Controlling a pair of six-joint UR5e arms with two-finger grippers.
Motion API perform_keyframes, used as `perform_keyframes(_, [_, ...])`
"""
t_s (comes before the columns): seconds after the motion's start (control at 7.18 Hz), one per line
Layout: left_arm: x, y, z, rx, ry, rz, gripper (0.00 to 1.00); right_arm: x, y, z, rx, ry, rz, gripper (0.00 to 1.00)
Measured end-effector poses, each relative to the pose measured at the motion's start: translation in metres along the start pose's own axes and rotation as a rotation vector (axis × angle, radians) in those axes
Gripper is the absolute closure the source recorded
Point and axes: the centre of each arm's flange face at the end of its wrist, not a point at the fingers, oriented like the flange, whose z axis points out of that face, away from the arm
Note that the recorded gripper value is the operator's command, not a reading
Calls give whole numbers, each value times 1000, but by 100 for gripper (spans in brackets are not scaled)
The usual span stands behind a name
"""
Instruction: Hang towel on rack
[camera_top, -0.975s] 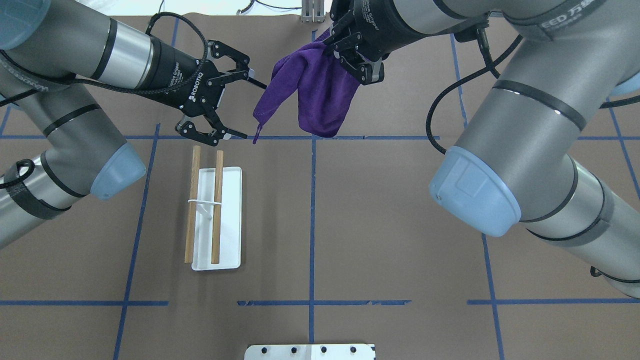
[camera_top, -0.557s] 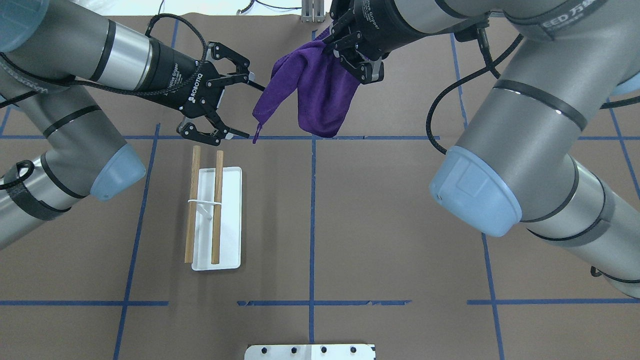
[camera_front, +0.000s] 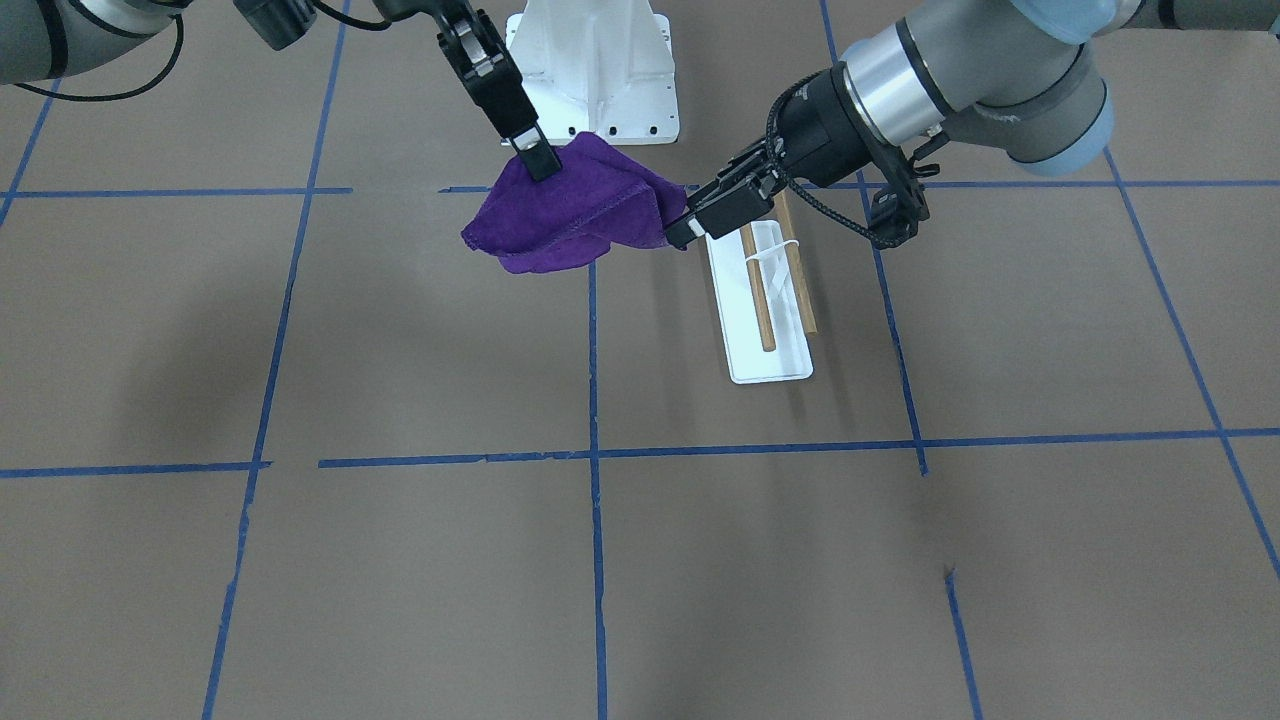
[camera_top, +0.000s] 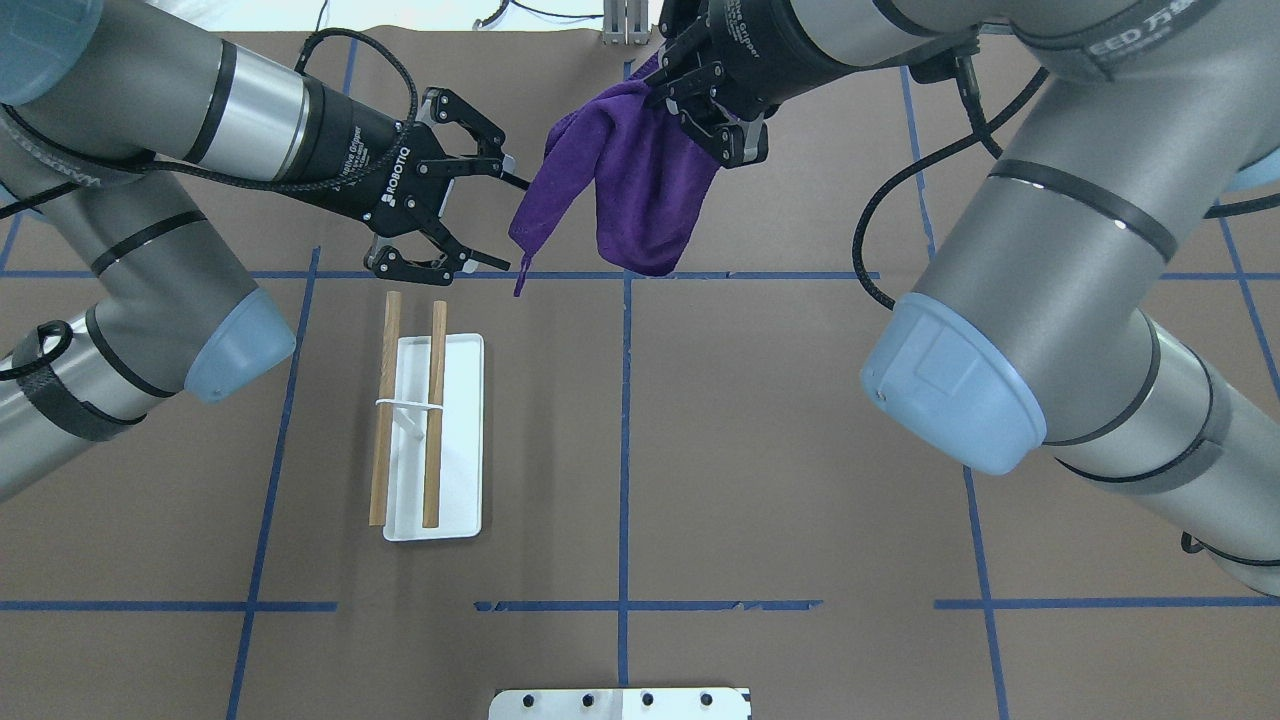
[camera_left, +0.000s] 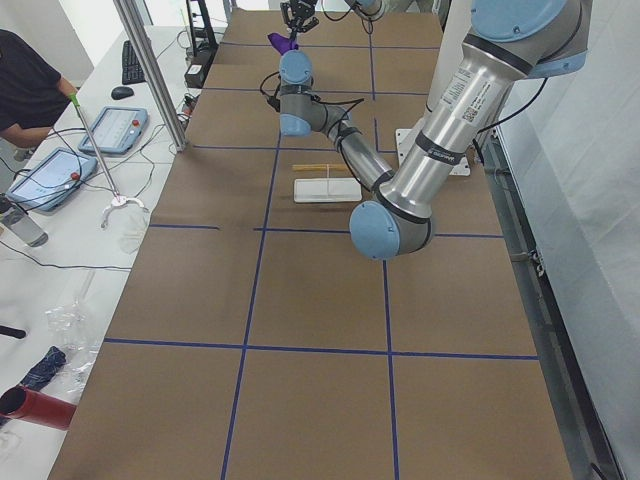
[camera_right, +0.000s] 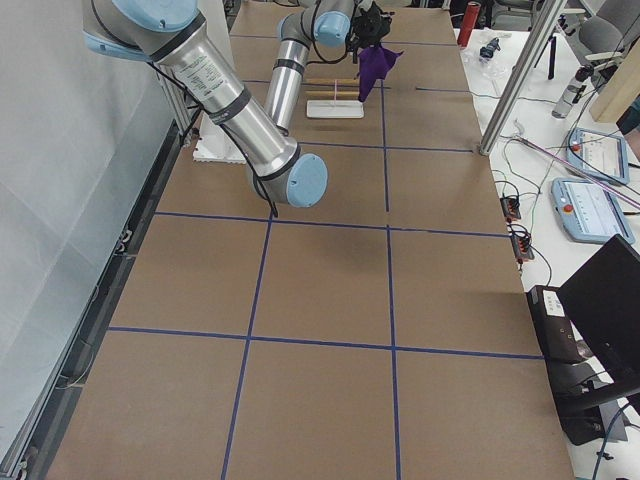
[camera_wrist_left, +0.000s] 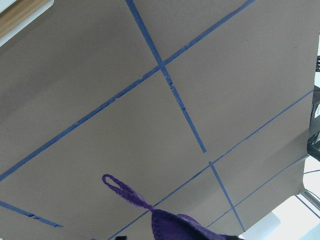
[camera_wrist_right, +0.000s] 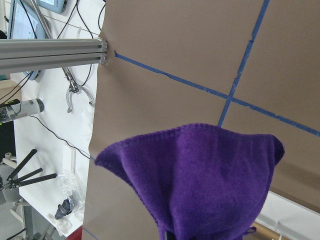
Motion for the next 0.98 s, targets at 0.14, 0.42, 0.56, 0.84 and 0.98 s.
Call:
perform_keyframes(0.14, [0,2,-1,-5,3,-6,100,0,0,0,0,-1,0,100])
perform_keyframes(0.42, [0,4,-3,-16,12,-3,100,0,0,-1,-1,-1,0,100])
perform_keyframes(0.56, [0,5,-4,-19,14,-4,100,1,0,-2,-3,-2,-1,100])
perform_keyframes(0.84, [1,6,-5,-21,18,-7,100,5,-4,-5,-7,1,-9,0])
perform_keyframes(0.98, [1,4,-6,-19,20,2,100,14,-11,-8,-7,3,-26,0])
